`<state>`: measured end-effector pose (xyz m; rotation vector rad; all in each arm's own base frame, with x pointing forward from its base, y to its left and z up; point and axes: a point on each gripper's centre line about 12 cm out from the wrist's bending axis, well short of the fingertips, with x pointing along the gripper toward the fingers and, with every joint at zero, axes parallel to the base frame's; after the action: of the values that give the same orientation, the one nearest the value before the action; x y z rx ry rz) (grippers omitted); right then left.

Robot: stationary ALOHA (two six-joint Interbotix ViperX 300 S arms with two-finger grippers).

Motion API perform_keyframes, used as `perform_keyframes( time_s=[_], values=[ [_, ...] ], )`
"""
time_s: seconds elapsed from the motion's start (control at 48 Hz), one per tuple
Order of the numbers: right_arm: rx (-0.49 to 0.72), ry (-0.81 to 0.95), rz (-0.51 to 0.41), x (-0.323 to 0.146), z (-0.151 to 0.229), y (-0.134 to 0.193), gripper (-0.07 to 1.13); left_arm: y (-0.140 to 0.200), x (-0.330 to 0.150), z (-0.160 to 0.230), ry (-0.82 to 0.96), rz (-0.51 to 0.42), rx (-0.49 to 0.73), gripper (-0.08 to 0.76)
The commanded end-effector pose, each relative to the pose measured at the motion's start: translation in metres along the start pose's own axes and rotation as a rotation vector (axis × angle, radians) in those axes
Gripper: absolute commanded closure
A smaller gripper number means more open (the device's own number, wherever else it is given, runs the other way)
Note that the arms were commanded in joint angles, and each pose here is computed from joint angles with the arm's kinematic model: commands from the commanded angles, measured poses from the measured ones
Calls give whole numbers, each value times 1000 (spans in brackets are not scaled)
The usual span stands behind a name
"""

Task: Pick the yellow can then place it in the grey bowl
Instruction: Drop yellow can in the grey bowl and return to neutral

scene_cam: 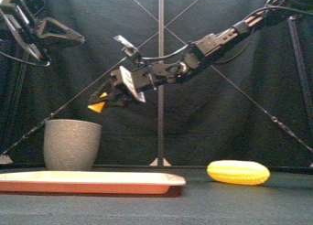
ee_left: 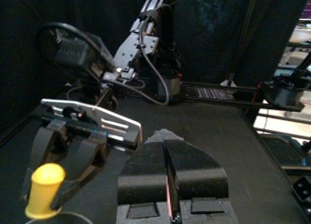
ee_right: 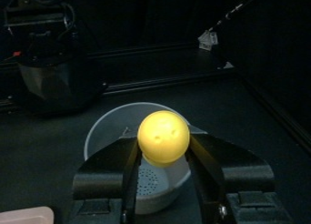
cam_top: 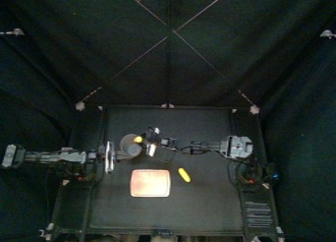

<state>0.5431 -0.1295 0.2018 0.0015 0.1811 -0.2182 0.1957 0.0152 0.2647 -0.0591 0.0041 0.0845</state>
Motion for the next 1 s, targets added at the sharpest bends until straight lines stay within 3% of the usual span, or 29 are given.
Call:
perform_keyframes(
  time_s=[0.021,0.25,0.542,0.729,1.0],
  values=[
    [1,-40,1,7,22,2,337,0,2,9,-26,0,1,691],
    [33,6,0,12,15,6,196,0,2,8,-23,2,0,691],
    [32,1,8,-1,23,11,178,0,2,7,-20,3,-3,691],
    [36,-3,13,-40,27,13,180,0,1,1,-8,2,-3,691],
    [59,-120,18,-131,27,18,180,0,1,1,-5,2,0,691]
  ],
)
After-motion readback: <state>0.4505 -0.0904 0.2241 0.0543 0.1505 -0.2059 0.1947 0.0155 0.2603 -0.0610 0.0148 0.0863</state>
